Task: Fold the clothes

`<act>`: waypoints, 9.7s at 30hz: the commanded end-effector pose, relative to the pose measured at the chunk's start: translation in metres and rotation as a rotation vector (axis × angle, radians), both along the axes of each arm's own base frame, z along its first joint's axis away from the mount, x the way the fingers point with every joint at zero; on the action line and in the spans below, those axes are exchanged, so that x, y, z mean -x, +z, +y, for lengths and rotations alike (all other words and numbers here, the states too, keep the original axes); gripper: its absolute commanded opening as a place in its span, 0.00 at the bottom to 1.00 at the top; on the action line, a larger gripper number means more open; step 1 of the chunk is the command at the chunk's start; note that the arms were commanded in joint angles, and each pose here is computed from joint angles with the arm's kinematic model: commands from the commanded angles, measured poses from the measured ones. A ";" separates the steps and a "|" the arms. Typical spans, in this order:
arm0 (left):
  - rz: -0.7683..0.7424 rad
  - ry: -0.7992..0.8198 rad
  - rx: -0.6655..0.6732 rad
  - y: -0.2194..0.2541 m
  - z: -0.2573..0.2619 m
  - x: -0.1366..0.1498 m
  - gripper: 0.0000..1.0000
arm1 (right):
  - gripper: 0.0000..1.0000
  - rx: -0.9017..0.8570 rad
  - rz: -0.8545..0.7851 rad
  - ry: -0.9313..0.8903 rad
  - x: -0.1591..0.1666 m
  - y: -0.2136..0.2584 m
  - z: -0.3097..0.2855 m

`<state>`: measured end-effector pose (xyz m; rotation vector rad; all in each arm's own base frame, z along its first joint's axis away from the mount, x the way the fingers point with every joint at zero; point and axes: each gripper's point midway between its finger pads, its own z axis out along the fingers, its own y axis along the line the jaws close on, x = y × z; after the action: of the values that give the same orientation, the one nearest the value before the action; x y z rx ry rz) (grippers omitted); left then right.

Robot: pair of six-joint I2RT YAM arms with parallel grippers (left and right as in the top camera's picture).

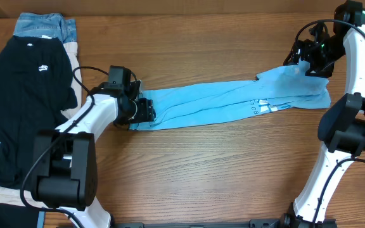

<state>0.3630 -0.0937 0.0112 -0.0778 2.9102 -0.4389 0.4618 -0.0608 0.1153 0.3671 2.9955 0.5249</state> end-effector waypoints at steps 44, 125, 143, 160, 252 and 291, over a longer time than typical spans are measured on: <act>-0.262 -0.086 -0.072 0.153 0.014 -0.060 0.04 | 0.86 0.004 -0.028 0.023 -0.001 0.017 0.012; -0.207 -0.113 -0.186 0.194 0.033 -0.094 0.68 | 0.04 0.063 0.200 -0.026 0.044 -0.083 0.015; -0.160 0.035 -0.290 0.190 0.118 -0.091 0.73 | 0.04 -0.051 -0.038 0.167 0.042 0.053 0.112; -0.167 0.036 -0.300 0.188 0.122 -0.094 0.75 | 0.44 0.025 -0.065 0.476 0.082 0.036 0.288; -0.092 0.126 -0.111 0.097 0.134 -0.087 1.00 | 0.75 0.138 -0.375 0.523 0.090 0.042 0.329; -0.113 0.158 -0.087 0.087 0.143 -0.090 1.00 | 0.72 0.202 -0.268 0.438 0.076 -0.041 0.352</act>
<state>0.4526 0.0478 0.0897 -0.2439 2.8076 -0.2616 0.3777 0.2957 0.0759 -0.4074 2.8385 0.3134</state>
